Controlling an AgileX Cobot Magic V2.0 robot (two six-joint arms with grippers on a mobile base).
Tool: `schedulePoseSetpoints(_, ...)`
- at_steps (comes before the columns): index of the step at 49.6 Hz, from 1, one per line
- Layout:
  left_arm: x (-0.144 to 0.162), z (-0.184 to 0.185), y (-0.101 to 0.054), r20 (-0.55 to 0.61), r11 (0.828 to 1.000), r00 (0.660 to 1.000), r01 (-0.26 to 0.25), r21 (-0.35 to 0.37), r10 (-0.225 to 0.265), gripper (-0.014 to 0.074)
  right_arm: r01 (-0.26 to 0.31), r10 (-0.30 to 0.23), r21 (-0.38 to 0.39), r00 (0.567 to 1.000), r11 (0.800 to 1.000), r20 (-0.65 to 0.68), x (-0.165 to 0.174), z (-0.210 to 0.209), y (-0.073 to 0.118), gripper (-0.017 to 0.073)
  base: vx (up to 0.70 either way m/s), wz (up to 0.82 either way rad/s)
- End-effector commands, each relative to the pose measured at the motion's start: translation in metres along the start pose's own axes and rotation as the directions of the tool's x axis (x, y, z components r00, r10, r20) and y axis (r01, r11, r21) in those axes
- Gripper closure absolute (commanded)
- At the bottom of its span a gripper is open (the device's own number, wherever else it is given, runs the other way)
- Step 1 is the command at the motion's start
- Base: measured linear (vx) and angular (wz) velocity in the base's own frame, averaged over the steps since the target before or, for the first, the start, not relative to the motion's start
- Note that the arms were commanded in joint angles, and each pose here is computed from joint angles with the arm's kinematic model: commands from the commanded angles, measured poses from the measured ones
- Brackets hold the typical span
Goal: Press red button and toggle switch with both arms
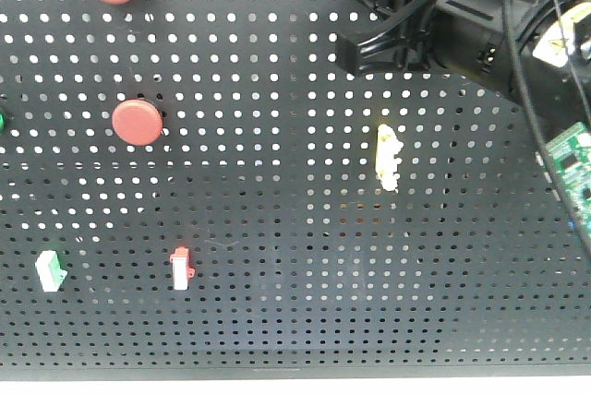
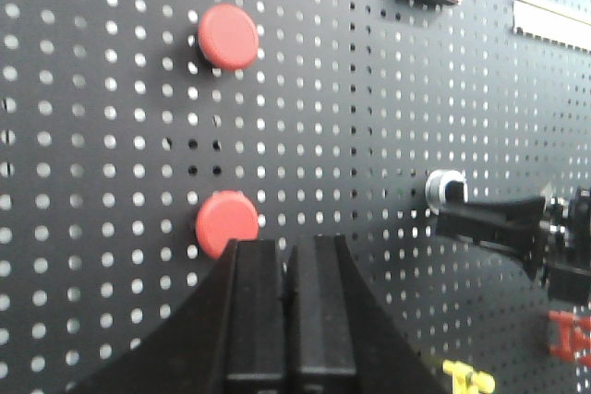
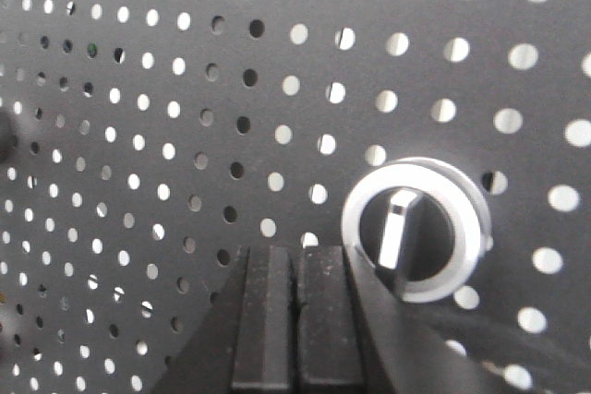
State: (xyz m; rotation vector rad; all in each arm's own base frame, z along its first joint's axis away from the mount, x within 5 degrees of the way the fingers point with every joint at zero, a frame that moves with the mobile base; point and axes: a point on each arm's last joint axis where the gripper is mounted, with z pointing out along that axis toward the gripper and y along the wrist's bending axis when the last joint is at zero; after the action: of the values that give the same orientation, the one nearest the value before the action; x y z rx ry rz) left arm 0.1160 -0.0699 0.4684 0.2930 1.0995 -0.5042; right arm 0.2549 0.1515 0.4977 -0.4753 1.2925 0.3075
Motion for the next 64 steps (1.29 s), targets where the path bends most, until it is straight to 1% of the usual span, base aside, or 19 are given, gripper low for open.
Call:
schedulePoseSetpoints(1,-0.016,0.0,-0.001,0.109,1.0,0.994,0.007,0.009,-0.008,0.0594,-0.004,-0.001,0.04,0.993,0.999,0.119,-0.026,-0.011,-0.011,0.0559,0.0,0.0)
schedulePoseSetpoints(5,-0.016,0.0,-0.001,0.106,1.0,0.994,0.007,0.008,-0.008,0.0594,0.001,-0.005,0.038,0.995,0.999,0.099,-0.026,-0.013,-0.011,0.0559,0.0,0.0)
schedulePoseSetpoints(10,-0.016,0.0,-0.001,0.106,1.0,0.994,0.007,0.008,-0.008,0.0594,0.013,-0.018,0.041,0.994,0.999,0.112,-0.032,-0.019,-0.011,0.0559,0.0,0.0)
schedulePoseSetpoints(14,-0.016,0.0,-0.001,0.106,1.0,0.994,0.007,0.008,-0.008,0.0594,0.027,-0.032,0.045,0.992,0.999,0.12,-0.037,-0.024,-0.012,0.0559,0.0,0.0)
schedulePoseSetpoints(21,-0.016,0.0,-0.001,0.106,1.0,0.994,0.007,0.008,-0.008,0.0594,0.065,-0.069,0.059,0.994,0.996,0.081,-0.036,-0.028,-0.016,0.0559,0.0,0.0)
schedulePoseSetpoints(35,-0.016,0.0,-0.001,0.103,1.0,0.995,0.007,0.008,-0.008,0.0594,0.064,-0.069,0.06,0.994,0.996,0.089,-0.042,-0.036,-0.017,0.0559,0.0,0.0)
schedulePoseSetpoints(42,-0.016,0.0,-0.001,0.104,1.0,0.995,0.007,0.008,-0.008,0.0594,0.058,-0.056,-0.015,0.996,0.998,0.075,-0.053,-0.053,0.0,0.0559,0.0,0.0)
schedulePoseSetpoints(44,-0.016,0.0,-0.001,0.103,1.0,0.995,0.007,0.008,-0.008,0.0594,0.076,-0.074,-0.048,0.996,0.996,0.053,-0.055,-0.059,0.007,0.0559,0.0,0.0)
schedulePoseSetpoints(48,-0.016,0.0,-0.001,0.103,1.0,0.995,0.007,0.008,-0.008,0.0594,0.137,-0.136,-0.098,0.991,0.986,0.015,-0.059,-0.073,0.014,0.0559,0.0,0.0)
schedulePoseSetpoints(51,-0.016,0.0,-0.001,0.103,1.0,0.995,0.013,0.007,-0.014,0.0591,0.141,-0.141,-0.101,0.99,0.985,0.01,-0.061,-0.078,0.014,0.0559,0.0,0.0)
schedulePoseSetpoints(59,-0.016,0.0,-0.001,0.103,1.0,0.995,0.007,0.008,-0.008,0.0591,0.141,-0.139,-0.095,0.99,0.985,0.03,-0.066,-0.083,0.013,0.0559,0.0,0.0)
schedulePoseSetpoints(64,-0.016,0.0,-0.001,0.103,1.0,0.995,0.007,0.008,-0.008,0.0591,0.14,-0.141,-0.103,0.99,0.985,-0.002,-0.063,-0.083,0.013,0.0559,0.0,0.0)
